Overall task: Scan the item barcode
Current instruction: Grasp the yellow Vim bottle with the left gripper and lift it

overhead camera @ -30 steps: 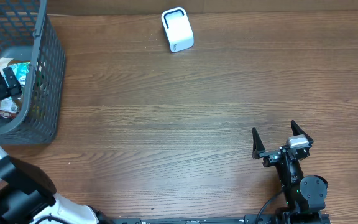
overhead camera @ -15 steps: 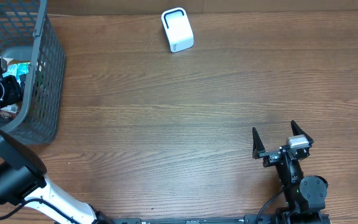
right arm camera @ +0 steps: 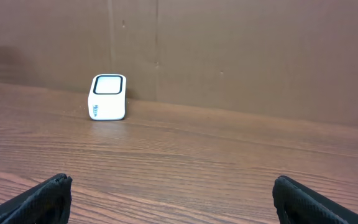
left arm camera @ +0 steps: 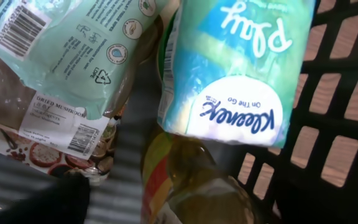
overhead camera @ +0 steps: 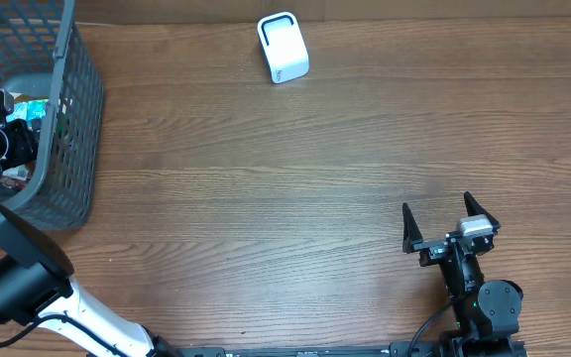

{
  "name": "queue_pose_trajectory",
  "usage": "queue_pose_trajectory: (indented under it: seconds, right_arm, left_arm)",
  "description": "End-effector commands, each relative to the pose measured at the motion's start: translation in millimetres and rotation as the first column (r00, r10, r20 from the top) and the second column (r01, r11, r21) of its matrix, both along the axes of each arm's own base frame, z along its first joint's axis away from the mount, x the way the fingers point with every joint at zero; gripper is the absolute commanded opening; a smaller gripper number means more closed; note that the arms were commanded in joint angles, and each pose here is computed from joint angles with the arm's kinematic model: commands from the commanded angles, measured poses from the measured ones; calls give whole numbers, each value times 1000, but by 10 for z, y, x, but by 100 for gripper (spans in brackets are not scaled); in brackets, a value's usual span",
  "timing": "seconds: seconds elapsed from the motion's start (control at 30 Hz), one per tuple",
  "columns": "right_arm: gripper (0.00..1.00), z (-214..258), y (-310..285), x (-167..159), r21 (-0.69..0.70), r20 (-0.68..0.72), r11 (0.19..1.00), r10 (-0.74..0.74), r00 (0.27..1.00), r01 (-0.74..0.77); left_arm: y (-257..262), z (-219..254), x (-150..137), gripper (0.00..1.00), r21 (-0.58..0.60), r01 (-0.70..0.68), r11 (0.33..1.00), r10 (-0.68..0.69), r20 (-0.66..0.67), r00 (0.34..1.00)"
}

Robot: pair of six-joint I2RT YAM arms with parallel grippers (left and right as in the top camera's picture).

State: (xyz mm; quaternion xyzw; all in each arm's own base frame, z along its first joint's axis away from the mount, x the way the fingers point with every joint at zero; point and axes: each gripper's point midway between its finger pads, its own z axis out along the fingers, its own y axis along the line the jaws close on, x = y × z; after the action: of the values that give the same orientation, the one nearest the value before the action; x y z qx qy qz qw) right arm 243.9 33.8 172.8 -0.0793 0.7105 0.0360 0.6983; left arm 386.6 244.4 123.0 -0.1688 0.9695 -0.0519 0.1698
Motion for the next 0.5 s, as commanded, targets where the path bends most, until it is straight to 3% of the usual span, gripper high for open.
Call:
queue_pose_trajectory:
  seconds: [0.0,0.13,0.27,0.47]
  right_arm:
    - [100,-24,-21,4,-1,2,1000,-11,1000,11]
    - [100,-24,-21,4,-1,2,1000,-11,1000,11]
    - [100,-24,-21,4,-1,2,1000,-11,1000,11]
    - [100,-24,-21,4,-1,2,1000,-11,1000,11]
  left_arm:
    - [-37,26,72,100,-28,23,999,-22,41,999]
    - [-119,60,124,100,-75,41,996,-35,79,996]
    - [-123,52,110,64,-72,40,997,-35,69,997]
    - [-88,38,89,52,-53,32,998,-29,54,998]
